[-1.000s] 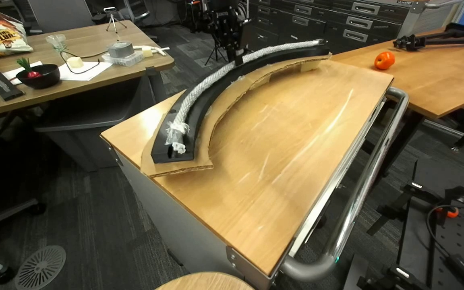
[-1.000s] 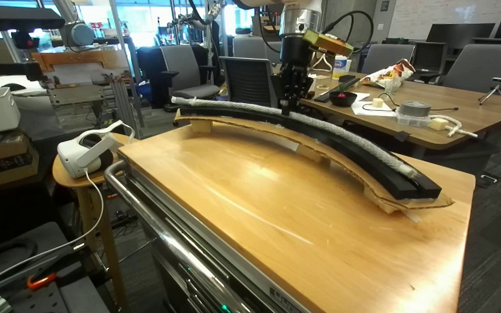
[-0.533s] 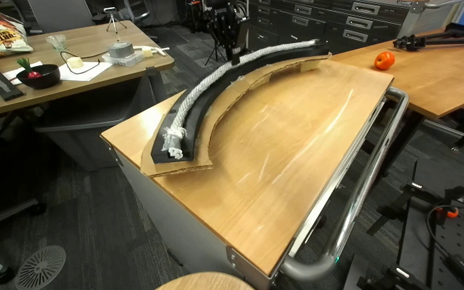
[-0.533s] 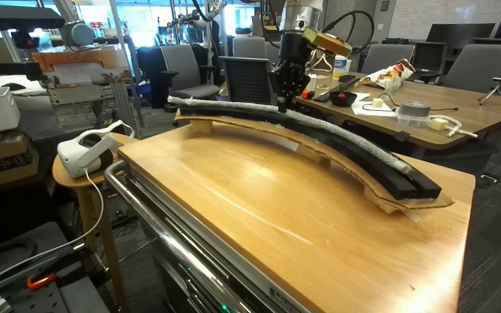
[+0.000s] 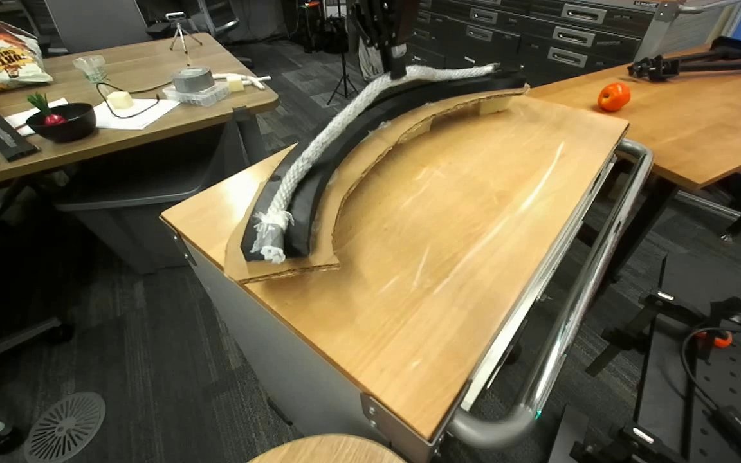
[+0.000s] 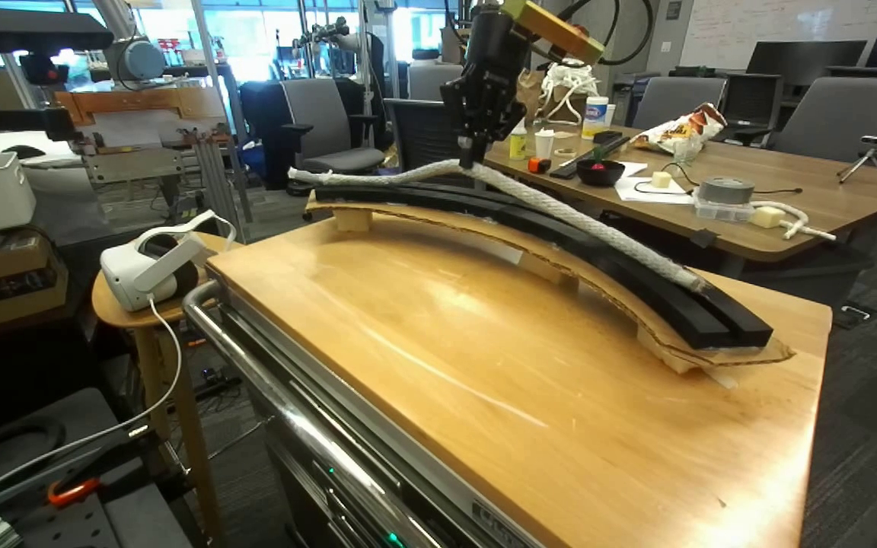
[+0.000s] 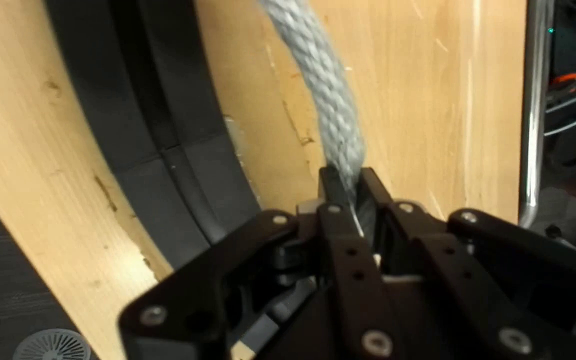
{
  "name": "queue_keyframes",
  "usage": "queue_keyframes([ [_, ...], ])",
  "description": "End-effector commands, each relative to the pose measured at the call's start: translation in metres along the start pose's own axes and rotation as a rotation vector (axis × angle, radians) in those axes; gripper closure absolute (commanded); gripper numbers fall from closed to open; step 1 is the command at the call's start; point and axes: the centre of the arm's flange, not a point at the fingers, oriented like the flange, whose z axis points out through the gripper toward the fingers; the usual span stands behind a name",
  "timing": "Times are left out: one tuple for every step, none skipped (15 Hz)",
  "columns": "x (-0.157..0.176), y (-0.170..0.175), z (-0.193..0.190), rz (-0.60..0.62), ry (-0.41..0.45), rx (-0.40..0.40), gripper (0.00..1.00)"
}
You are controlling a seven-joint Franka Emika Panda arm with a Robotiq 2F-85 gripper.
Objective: Remove the rope from the platform
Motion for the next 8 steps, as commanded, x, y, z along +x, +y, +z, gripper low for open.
queue_keyframes([
  [0.012,-0.030,0.039,0.063,0.036,0.137,0.88],
  [0.016,-0.030,0.055,0.080,0.049,0.174,0.87],
  [0.019,-0.029,0.071,0.109,0.063,0.201,0.88],
  [0.018,-0.030,0.088,0.145,0.075,0.219,0.87],
  [0.014,-0.032,0.100,0.174,0.081,0.236,0.88],
  [0.004,-0.038,0.110,0.201,0.084,0.230,0.88],
  [-0.009,-0.044,0.117,0.245,0.081,0.208,0.88],
  [-0.023,-0.050,0.123,0.283,0.087,0.189,0.87],
])
